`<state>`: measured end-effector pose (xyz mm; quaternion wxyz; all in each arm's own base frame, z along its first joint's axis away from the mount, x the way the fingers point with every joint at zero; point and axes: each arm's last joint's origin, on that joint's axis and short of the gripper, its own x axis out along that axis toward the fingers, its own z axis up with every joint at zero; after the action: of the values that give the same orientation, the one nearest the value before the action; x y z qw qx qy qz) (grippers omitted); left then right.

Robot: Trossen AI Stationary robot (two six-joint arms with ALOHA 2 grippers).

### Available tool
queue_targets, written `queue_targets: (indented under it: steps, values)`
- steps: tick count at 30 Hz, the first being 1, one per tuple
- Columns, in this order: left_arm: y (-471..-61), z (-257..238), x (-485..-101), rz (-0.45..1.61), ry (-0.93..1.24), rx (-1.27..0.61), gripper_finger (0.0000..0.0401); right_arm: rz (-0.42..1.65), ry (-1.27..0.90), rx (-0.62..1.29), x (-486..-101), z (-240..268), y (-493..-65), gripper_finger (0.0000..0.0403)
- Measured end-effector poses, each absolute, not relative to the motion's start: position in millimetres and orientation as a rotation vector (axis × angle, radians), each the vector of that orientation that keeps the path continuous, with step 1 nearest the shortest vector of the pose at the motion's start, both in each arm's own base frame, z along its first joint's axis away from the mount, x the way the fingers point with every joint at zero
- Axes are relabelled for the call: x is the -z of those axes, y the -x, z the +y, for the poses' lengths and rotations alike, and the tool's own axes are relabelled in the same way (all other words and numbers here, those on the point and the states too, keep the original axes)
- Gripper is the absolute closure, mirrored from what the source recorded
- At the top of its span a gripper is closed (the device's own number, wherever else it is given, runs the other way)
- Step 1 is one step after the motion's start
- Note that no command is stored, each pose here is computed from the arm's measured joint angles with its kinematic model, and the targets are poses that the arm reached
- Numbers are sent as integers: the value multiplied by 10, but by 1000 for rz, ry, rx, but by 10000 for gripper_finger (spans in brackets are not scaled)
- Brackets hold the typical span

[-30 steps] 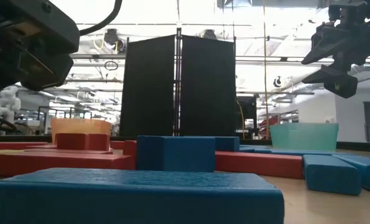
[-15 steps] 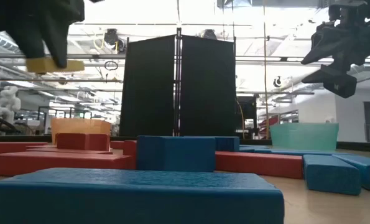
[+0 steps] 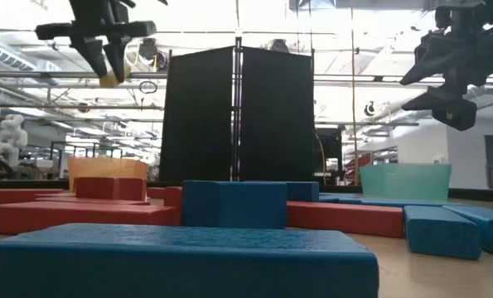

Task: Sort blocks
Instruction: Put the yellow block into the orange bin

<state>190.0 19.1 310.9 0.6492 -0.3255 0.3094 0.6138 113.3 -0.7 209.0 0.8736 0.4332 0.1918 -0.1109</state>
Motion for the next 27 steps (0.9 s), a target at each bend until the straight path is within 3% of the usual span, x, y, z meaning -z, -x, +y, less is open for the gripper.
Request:
queue_targets:
  steps: [11, 20, 27]
  values:
    - [-1789, 900, -2927, 848, 660, -1479, 325, 388, -933, 233, -2100, -7, -1137, 209]
    - [-1692, 1269, -2512, 847, 745, -1468, 325, 388, -939, 234, -2099, -7, -1137, 209]
    - [-1580, 1407, -2175, 794, 851, -1483, 289, 386, -961, 239, -2099, -6, -1137, 209]
